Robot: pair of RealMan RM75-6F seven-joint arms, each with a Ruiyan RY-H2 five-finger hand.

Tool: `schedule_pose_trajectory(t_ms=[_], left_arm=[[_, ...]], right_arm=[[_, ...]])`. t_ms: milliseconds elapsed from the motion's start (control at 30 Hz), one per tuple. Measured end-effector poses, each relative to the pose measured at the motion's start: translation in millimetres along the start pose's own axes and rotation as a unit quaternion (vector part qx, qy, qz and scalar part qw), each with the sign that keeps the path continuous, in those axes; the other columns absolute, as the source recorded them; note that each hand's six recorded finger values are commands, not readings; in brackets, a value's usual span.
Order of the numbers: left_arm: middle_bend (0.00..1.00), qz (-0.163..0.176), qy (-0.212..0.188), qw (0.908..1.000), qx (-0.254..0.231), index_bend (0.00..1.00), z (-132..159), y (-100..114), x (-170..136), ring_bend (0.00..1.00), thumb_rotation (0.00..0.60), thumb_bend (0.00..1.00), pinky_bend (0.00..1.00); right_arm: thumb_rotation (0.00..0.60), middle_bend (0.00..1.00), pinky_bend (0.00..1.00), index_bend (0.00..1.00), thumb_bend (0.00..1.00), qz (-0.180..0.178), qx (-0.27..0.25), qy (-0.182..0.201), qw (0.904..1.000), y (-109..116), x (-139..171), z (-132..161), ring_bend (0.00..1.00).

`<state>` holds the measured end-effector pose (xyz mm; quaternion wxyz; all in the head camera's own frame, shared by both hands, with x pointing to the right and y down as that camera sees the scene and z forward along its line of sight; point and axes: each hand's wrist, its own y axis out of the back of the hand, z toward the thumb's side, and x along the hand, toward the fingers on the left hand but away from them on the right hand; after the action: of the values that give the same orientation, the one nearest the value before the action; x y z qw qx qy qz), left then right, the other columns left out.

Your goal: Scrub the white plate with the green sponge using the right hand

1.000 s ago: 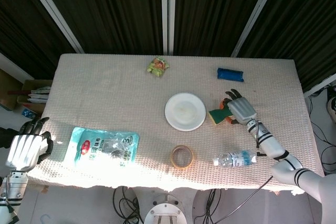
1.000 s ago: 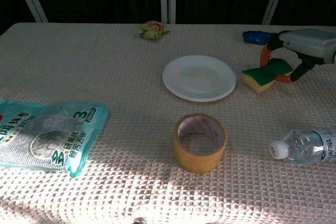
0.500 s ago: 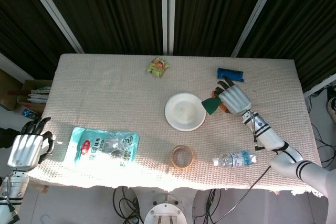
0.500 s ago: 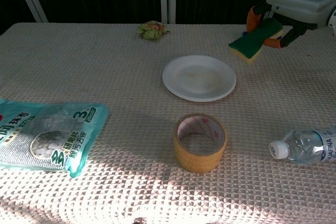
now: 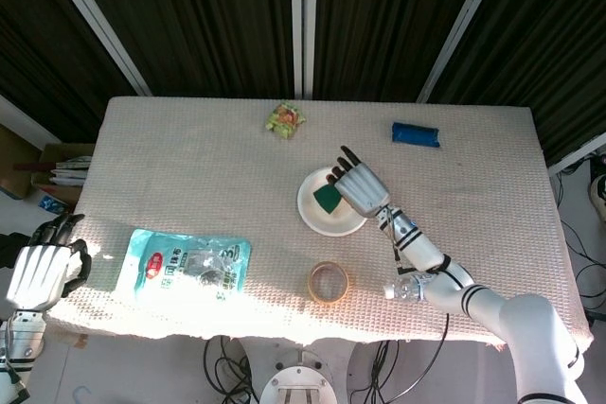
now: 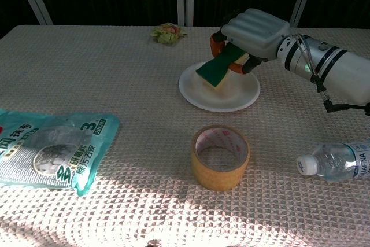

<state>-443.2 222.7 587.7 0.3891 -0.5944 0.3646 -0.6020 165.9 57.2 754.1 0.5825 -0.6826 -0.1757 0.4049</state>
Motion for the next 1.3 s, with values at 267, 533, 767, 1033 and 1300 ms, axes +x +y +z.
schedule_pose_trajectory(t_ms=[267, 533, 767, 1033, 1300], left_arm=[[0.14, -0.002, 0.002, 1.0000, -0.006, 0.23, -3, -5, -2, 0.11, 0.600, 0.05, 0.17], [0.14, 0.001, 0.000, 1.0000, -0.007, 0.23, -4, -7, -2, 0.11, 0.600, 0.05, 0.17], [0.14, 0.005, -0.003, 1.0000, -0.007, 0.23, -3, -6, -4, 0.11, 0.600, 0.05, 0.17], [0.14, -0.003, -0.003, 0.9999, -0.011, 0.23, -2, -12, -3, 0.11, 0.600, 0.05, 0.17], [0.14, -0.003, -0.003, 1.0000, -0.006, 0.23, -3, -9, -1, 0.11, 0.600, 0.05, 0.17]], right_arm=[[0.600, 0.48, 0.12, 0.80, 0.43, 0.018, 0.067, -0.008, 0.9976, -26, 1, 2, 0.26], [0.600, 0.48, 0.11, 0.81, 0.43, 0.016, 0.098, -0.037, 0.9944, -30, 8, -19, 0.26], [0.600, 0.49, 0.11, 0.81, 0.43, -0.020, 0.066, -0.050, 0.9964, -13, 9, -21, 0.26], [0.600, 0.49, 0.11, 0.81, 0.43, 0.029, 0.078, -0.029, 0.9961, -33, 18, -12, 0.27], [0.600, 0.49, 0.09, 0.81, 0.44, 0.012, 0.046, -0.044, 0.9979, -26, -7, 6, 0.28]])
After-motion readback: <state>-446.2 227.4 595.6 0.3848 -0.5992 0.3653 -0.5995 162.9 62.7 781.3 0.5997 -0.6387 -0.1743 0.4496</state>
